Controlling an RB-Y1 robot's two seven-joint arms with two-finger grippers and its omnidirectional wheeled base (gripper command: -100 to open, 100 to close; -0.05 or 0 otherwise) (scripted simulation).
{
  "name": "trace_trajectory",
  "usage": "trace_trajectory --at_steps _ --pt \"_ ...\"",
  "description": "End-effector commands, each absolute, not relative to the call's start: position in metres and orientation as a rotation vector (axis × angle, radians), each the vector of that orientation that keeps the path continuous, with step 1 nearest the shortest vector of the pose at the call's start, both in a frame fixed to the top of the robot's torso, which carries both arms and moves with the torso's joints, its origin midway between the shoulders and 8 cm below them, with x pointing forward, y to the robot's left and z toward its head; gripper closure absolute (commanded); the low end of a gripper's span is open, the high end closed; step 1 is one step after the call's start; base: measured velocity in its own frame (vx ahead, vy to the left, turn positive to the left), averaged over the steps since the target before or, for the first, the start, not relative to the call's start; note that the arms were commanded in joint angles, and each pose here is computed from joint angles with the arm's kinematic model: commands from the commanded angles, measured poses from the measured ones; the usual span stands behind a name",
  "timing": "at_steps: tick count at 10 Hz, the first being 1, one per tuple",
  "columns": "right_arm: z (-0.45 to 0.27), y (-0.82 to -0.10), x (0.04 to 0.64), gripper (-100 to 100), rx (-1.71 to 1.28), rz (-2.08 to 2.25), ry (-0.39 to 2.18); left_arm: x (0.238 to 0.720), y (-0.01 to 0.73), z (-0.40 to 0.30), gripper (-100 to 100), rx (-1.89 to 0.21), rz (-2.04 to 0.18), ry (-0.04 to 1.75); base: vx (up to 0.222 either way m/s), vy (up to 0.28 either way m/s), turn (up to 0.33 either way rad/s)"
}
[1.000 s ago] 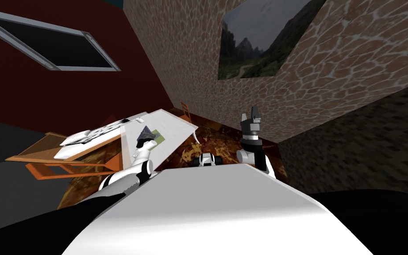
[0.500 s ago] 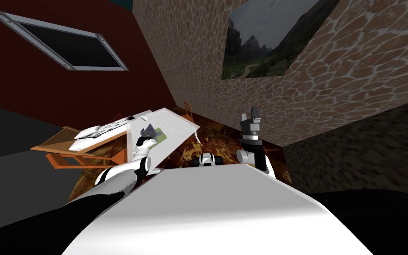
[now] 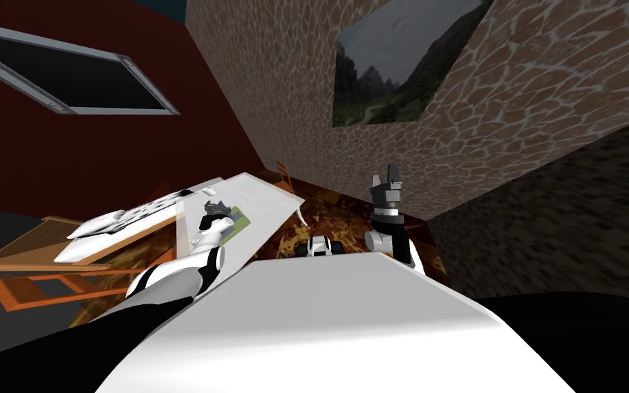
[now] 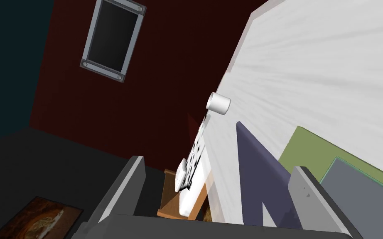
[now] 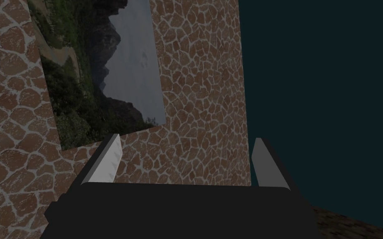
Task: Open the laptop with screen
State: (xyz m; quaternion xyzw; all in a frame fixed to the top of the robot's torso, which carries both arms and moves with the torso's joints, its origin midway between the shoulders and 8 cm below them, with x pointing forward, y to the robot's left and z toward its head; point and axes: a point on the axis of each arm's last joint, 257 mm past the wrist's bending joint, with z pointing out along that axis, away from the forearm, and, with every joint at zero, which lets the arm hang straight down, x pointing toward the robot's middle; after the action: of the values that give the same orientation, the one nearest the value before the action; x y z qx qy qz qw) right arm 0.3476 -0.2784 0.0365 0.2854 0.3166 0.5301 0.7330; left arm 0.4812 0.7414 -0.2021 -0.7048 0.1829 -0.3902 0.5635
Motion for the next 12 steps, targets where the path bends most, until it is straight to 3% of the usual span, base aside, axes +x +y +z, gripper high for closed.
trace_trajectory --at_steps 1,3,7,12 --pt "0.037 -0.278 0.348 0 0.628 1.166 0.696 0.439 0.787 -0.148 -100 -1.510 -0.865 0.417 0.099 0.048 -0.456" --pt "0.037 -0.278 0.348 0 0.628 1.167 0.696 0.401 0.810 -0.160 -100 -1.518 -0.772 0.456 -0.014 -0.005 -0.425" --pt "0.037 -0.278 0.348 0 0.628 1.167 0.696 0.401 0.810 -0.160 -100 -1.518 -0.772 0.456 -0.023 -0.009 -0.437" --pt "0.037 -0.278 0.348 0 0.628 1.166 0.696 0.432 0.802 -0.147 -100 -1.516 -0.795 0.477 -0.017 -0.008 0.047"
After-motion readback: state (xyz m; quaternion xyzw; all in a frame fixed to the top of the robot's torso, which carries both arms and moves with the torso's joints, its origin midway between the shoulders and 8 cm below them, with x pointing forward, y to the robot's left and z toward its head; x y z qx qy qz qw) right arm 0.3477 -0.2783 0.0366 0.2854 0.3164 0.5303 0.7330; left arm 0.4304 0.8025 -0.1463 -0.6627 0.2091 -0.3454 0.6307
